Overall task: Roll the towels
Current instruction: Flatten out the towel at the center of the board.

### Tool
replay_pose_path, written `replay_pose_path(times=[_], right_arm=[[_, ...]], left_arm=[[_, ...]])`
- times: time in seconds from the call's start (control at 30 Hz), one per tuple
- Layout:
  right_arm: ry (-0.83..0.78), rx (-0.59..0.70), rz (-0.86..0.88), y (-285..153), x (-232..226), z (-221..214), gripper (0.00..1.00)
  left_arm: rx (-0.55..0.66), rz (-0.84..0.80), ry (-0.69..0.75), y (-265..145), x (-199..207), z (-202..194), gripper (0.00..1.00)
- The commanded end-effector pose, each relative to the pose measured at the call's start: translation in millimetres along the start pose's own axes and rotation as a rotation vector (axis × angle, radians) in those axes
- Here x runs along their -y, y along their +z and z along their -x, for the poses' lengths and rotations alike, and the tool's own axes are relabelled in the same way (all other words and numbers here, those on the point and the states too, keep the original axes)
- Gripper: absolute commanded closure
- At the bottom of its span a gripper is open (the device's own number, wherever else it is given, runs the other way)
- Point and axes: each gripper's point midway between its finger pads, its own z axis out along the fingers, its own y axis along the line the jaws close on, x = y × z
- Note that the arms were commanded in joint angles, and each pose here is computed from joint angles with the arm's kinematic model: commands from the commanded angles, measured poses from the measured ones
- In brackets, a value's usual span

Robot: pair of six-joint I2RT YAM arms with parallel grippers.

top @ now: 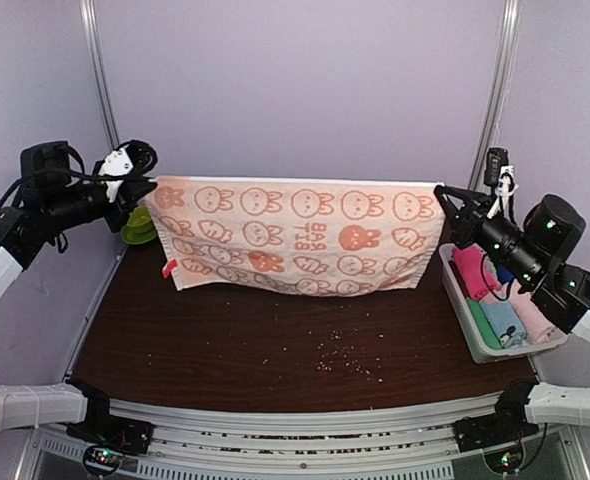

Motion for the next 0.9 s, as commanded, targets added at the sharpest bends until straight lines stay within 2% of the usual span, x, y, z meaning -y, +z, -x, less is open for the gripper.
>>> replay_pose_path(times=[0.0,0.13,0.3,0.43,0.6,0.73,0.87], right_arm=[[0.06,-0.102,-0.164,10,32,-50,1.0],[0.064,-0.238,-0.336,39,63,-109,1.0],[-0.028,-0.425,-0.511,89,96,-179,1.0],[-0.053,-0.507,-0.592,125,130,-224,1.0],[-0.017,-0.527,-0.571,155,164,-260,1.0],[0.011,-0.524,-0.481,176,168,-273,1.0],[0.011,-0.501,-0.426,186,169,-272,1.0]], left_arm=[[-0.081,-0.061,-0.097,26,22,-41,1.0],[-0.236,-0.157,-0.154,74,56,-107,1.0],[-0.39,-0.259,-0.211,142,89,-179,1.0],[-0.457,-0.235,-0.228,189,89,-215,1.0],[-0.538,-0.144,-0.198,226,79,-253,1.0],[-0.53,-0.067,-0.157,240,70,-265,1.0],[-0.476,-0.004,-0.128,241,61,-260,1.0]])
